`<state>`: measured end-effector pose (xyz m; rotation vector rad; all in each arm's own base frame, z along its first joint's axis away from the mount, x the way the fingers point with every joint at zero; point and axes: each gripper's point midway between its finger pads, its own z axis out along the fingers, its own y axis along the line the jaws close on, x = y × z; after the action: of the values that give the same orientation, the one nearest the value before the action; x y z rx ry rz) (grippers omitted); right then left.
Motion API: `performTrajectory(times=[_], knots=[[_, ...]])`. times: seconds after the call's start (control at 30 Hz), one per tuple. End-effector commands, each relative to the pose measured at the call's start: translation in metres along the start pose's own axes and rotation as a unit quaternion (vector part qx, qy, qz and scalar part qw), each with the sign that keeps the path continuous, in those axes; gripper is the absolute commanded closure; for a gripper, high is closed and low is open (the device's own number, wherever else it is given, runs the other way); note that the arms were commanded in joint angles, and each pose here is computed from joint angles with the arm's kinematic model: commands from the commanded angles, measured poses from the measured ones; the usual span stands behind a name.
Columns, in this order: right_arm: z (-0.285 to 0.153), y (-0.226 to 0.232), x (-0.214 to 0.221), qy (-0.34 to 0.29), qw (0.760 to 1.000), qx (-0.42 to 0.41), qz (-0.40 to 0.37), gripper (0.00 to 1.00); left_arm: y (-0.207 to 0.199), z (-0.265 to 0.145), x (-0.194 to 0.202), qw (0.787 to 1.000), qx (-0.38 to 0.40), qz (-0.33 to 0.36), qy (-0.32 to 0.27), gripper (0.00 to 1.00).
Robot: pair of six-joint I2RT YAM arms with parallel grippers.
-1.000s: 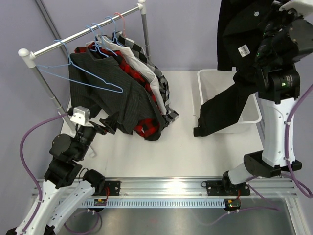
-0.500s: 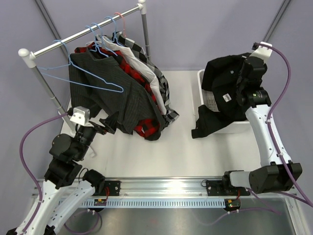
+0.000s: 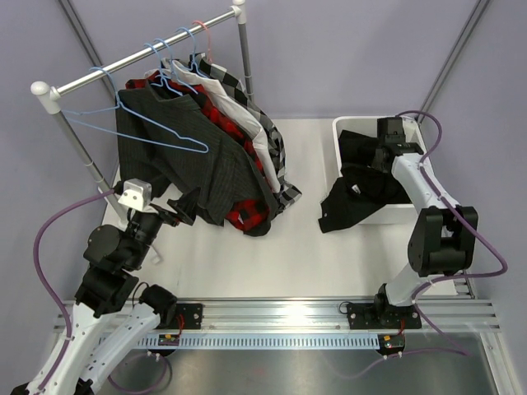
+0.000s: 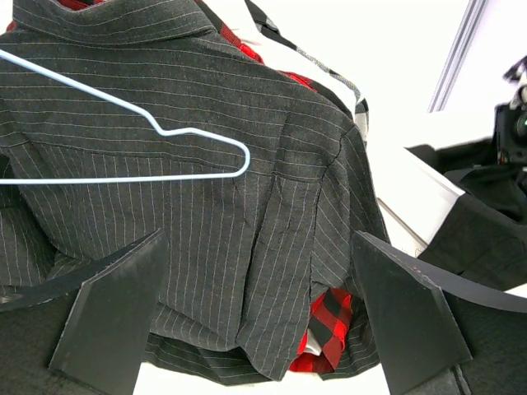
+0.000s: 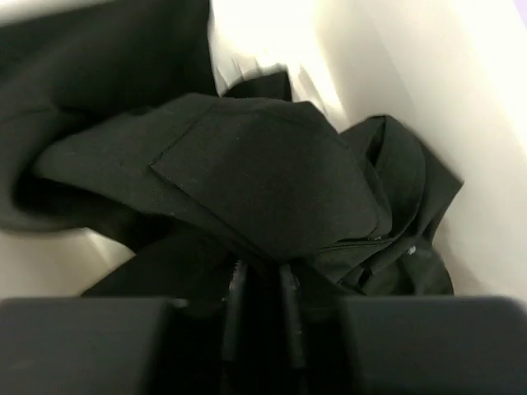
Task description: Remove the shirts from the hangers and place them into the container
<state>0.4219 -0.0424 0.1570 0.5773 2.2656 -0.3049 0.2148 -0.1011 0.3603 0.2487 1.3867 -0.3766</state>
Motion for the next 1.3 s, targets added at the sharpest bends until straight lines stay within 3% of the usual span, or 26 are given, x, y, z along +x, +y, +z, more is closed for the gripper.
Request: performTrajectory(times=[0.0, 0.13, 0.23, 0.37, 0.6, 0.77, 1.07, 1.27], knots=[[-0.025, -0.001, -0.025, -0.014, 1.000, -0.010, 0.022, 0.60, 0.004, 0.000, -0.012, 1.000, -0.009, 0.003, -0.025, 0.01], [-0.072, 0.002, -0.063, -0.091, 0.993, -0.073, 0.021, 0.22, 0.004, 0.000, -0.013, 1.000, -0.008, 0.003, -0.026, 0.01], [-0.110, 0.002, -0.079, -0.130, 0.985, -0.111, 0.029, 0.13, 0.004, 0.000, -0.013, 1.000, -0.009, 0.003, -0.026, 0.01], [-0.154, 0.006, -0.070, -0.153, 0.975, -0.157, 0.042, 0.11, 0.005, 0.000, -0.013, 1.000, -0.010, 0.003, -0.026, 0.01], [-0.164, 0.005, 0.019, -0.102, 0.967, -0.217, 0.083, 0.12, 0.004, 0.001, -0.011, 1.000, -0.010, 0.002, -0.024, 0.01], [-0.182, 0.007, 0.056, -0.088, 0.950, -0.284, 0.091, 0.12, 0.004, 0.001, -0.010, 1.000, -0.010, 0.002, -0.023, 0.01], [-0.169, 0.018, 0.127, -0.008, 0.938, -0.335, 0.082, 0.12, 0.006, 0.002, -0.010, 1.000, -0.014, 0.003, -0.023, 0.01], [-0.158, 0.034, 0.143, 0.013, 0.925, -0.368, 0.095, 0.14, 0.007, 0.002, -0.009, 1.000, -0.017, 0.004, -0.020, 0.01]])
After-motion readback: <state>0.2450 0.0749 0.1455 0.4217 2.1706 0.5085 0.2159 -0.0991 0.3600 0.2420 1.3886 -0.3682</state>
